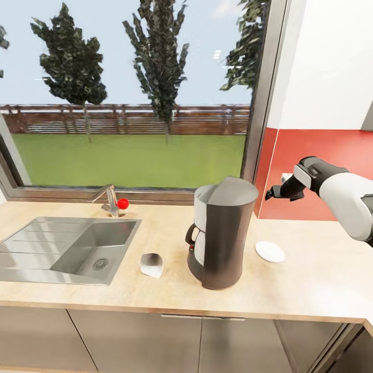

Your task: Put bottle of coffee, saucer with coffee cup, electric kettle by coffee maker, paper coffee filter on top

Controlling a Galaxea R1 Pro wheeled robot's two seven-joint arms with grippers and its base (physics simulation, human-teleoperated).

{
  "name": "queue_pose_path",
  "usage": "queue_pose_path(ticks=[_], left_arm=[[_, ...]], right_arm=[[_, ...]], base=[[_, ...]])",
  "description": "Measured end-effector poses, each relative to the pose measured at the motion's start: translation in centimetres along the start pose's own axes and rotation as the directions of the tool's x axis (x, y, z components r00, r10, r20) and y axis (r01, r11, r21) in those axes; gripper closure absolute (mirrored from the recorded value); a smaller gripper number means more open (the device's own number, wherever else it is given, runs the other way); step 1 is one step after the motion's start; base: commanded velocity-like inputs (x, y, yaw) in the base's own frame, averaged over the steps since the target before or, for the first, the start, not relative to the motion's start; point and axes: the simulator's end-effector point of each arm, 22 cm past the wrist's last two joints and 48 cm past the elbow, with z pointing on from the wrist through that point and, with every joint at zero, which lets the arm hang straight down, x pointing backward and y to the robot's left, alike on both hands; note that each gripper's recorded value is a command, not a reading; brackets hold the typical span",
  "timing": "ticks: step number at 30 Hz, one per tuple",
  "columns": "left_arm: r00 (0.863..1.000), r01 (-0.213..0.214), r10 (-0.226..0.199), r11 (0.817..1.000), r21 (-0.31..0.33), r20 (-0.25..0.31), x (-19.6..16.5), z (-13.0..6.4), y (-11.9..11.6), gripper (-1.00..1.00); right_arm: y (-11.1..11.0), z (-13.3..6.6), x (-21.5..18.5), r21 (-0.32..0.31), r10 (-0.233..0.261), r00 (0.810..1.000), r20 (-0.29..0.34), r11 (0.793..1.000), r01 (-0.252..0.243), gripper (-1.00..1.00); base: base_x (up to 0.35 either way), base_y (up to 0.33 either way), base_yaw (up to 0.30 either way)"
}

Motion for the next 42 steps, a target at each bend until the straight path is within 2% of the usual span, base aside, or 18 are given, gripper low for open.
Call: queue_pose_path(ticks=[15,22,30,42], left_arm=[[1.0,-0.005,0.005,1.0,-0.006,-0.003,0.1,0.6,0.4,-1.0],[1.0,-0.012,0.012,1.0,-0.004,-0.016,0.6,0.5,0.4,-1.0],[0.999,-0.02,0.02,1.0,-0.005,-0.036,1.3,0.4,0.6,-1.0],[0.998,-0.028,0.027,1.0,-0.012,-0.05,1.9,0.3,1.1,-1.0]], right_arm=[[-0.4,1.3,0.2,0.018,-0.016,1.0,0.021,1.0,0.016,-1.0],[-1.3,2.1,0.6,0.04,-0.011,1.0,0.013,0.999,0.01,-1.0],[-1.5,3.1,1.0,0.045,-0.009,1.0,0.001,0.999,0.009,-1.0],[-1.7,4.4,1.5,0.048,-0.01,1.0,-0.012,0.999,0.011,-1.0]], base=[[0.0,0.0,0.0],[-0.028,0.0,0.053],[-0.252,0.0,0.078],[-0.014,0.0,0.079]])
